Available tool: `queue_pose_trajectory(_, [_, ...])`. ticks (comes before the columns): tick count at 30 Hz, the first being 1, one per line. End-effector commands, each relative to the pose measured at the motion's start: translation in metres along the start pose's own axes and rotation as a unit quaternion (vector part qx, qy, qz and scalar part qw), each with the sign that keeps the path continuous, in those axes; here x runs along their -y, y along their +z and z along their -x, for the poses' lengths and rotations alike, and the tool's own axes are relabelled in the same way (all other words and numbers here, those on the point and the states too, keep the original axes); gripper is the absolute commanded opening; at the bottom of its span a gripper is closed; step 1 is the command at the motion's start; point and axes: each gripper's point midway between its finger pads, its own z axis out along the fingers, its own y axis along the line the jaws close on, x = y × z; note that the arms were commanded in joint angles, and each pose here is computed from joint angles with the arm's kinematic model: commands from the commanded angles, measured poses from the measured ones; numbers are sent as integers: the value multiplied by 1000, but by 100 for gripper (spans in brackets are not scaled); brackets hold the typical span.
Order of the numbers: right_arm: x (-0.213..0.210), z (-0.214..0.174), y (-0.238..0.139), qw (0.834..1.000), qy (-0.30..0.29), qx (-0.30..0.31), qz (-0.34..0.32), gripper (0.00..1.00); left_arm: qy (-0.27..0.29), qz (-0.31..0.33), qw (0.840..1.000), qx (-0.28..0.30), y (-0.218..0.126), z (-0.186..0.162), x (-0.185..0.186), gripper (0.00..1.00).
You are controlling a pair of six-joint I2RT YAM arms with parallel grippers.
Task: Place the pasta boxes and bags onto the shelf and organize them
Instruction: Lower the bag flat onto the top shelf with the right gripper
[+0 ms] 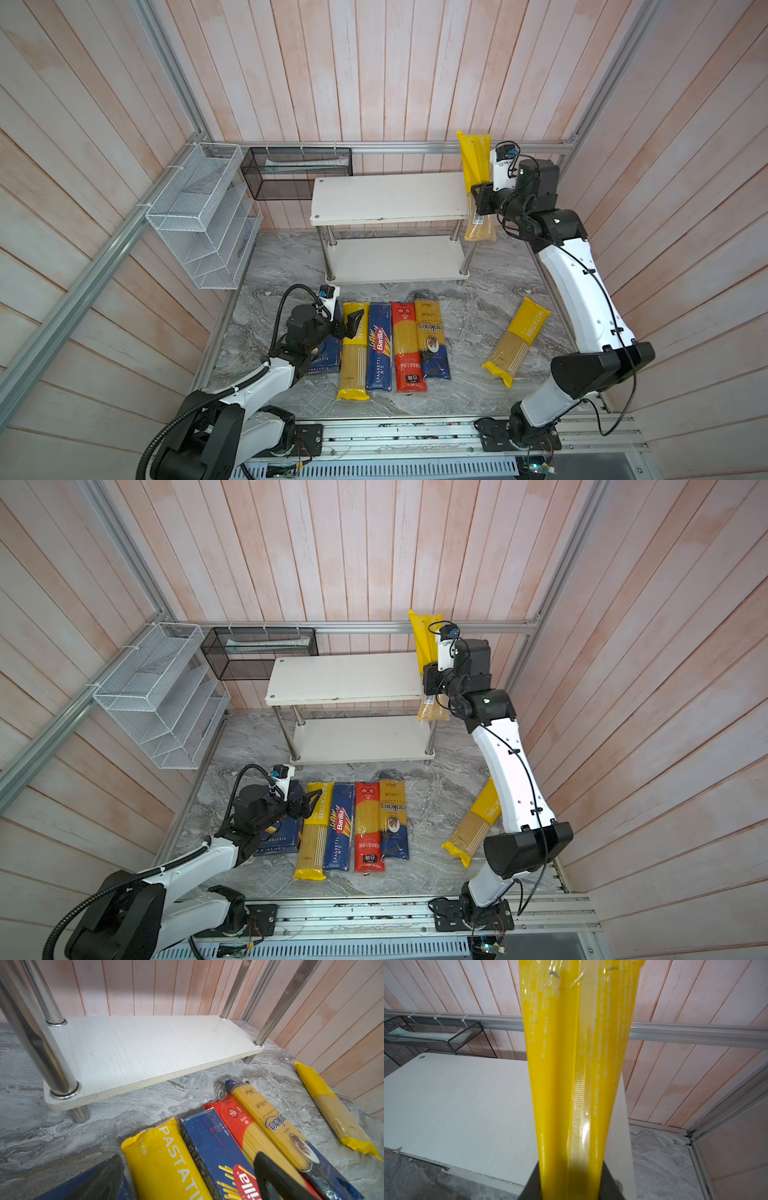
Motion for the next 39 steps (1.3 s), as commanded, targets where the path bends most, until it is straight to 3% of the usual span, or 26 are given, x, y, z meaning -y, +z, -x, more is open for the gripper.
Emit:
queue_pose_trajectory(1, [-4,62,-19,995,-1,100,15,17,7,-6,1000,19,-3,10,5,100])
queue_pose_trajectory(10, [8,44,20,998,7,64,9,17,8,1,1000,13,-1,8,1,100])
queue_pose_trajectory(25, [16,36,44,999,21,50,3,24,9,4,1000,16,-3,9,1,100])
queue_pose_trajectory(39, [24,26,62,998,48,36,-5,46,9,5,1000,14,-3,8,0,100])
